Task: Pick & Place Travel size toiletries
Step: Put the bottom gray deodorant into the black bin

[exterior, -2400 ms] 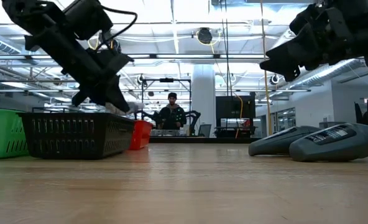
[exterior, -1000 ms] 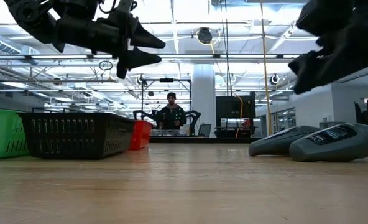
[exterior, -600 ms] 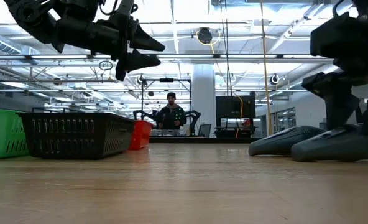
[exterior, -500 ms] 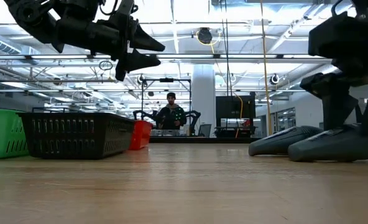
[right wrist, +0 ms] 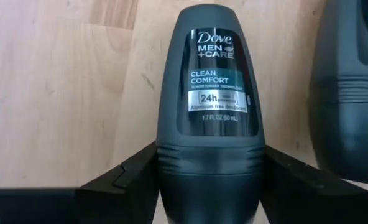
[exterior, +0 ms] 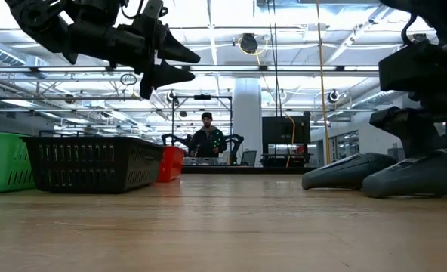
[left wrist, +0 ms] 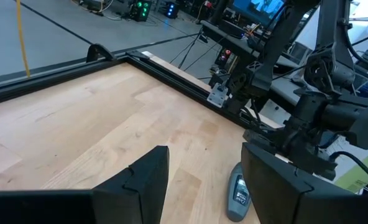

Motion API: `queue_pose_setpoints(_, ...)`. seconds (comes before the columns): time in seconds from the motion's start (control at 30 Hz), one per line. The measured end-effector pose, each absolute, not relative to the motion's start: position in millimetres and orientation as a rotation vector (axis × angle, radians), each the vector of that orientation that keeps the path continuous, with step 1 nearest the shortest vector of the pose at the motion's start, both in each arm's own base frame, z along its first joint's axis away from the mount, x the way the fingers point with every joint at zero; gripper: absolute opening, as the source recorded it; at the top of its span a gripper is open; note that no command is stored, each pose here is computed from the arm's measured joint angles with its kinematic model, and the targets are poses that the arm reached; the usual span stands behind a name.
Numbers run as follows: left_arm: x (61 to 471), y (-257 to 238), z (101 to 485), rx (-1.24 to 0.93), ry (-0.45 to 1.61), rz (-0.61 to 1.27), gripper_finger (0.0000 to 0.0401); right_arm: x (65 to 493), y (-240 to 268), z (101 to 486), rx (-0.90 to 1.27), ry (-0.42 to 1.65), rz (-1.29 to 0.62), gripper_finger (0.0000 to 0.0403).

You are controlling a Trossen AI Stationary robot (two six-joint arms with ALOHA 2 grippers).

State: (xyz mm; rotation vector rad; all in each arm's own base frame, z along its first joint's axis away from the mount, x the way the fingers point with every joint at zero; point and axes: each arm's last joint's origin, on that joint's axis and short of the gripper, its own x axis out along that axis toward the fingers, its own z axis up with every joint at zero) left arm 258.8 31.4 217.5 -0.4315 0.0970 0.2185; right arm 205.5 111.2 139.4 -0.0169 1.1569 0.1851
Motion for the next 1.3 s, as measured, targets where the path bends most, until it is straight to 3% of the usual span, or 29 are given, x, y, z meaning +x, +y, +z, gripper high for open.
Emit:
queue_pose_setpoints(0.43,259.1,29.2,217.4,-0.42,0.1,0.21,0.0198,201.5,104.2,164.8,-0.141,0.997,0.149,0.0199)
queue_pose_setpoints(0.77,261.3,18.3,222.5,-0.334,0.075,0.166,0.0198,196.5,81.8,208.0,-0.304,0.604,-0.259,0.0201)
queue_pose_setpoints(1.07,276.5,7.7,231.1,-0.418,0.044,0.201,0.0198,209.5,56.7,186.4,-0.483,0.39,-0.35,0.0205)
queue_pose_setpoints(1.3,319.9,1.7,230.4,-0.541,0.064,0.184,0.0198,219.4,42.4,177.9,-0.618,0.411,-0.399,0.0207)
